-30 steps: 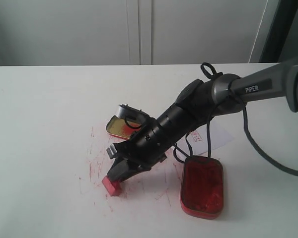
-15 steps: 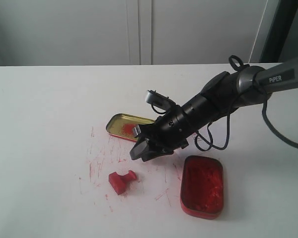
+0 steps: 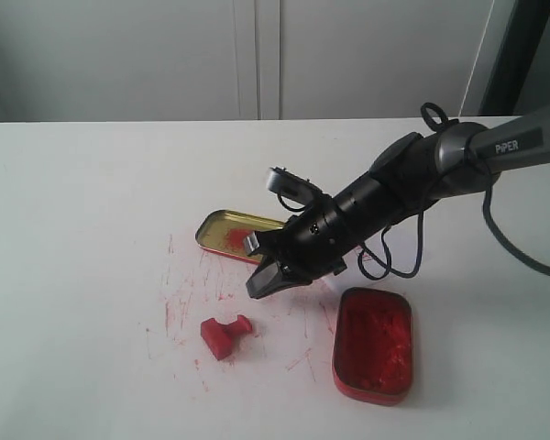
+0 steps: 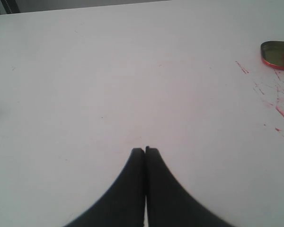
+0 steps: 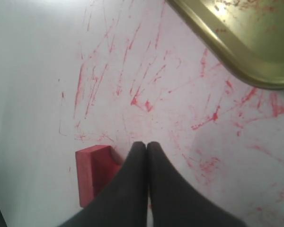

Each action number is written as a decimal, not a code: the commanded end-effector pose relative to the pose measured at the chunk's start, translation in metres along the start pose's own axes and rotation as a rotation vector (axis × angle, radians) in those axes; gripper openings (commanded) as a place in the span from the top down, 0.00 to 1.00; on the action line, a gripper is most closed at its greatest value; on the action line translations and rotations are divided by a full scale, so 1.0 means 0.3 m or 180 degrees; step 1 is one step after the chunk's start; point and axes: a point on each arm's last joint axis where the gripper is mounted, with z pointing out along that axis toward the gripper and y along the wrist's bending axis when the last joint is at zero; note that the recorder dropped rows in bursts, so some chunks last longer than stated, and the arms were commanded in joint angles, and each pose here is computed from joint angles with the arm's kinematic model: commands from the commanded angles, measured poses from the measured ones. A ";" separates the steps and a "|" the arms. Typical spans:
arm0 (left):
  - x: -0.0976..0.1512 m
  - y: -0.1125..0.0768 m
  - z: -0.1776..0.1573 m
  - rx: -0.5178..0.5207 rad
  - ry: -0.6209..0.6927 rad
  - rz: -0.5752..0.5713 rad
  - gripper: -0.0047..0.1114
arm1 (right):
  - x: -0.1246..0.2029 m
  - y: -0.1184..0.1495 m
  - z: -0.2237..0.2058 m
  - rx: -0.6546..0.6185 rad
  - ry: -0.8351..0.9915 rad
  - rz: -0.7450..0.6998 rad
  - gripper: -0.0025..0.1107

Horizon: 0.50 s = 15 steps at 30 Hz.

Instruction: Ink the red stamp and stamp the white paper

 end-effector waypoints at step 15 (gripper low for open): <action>0.003 0.000 0.001 -0.0006 -0.0011 -0.0008 0.96 | -0.009 0.054 -0.118 0.0481 -0.0025 -0.0027 0.98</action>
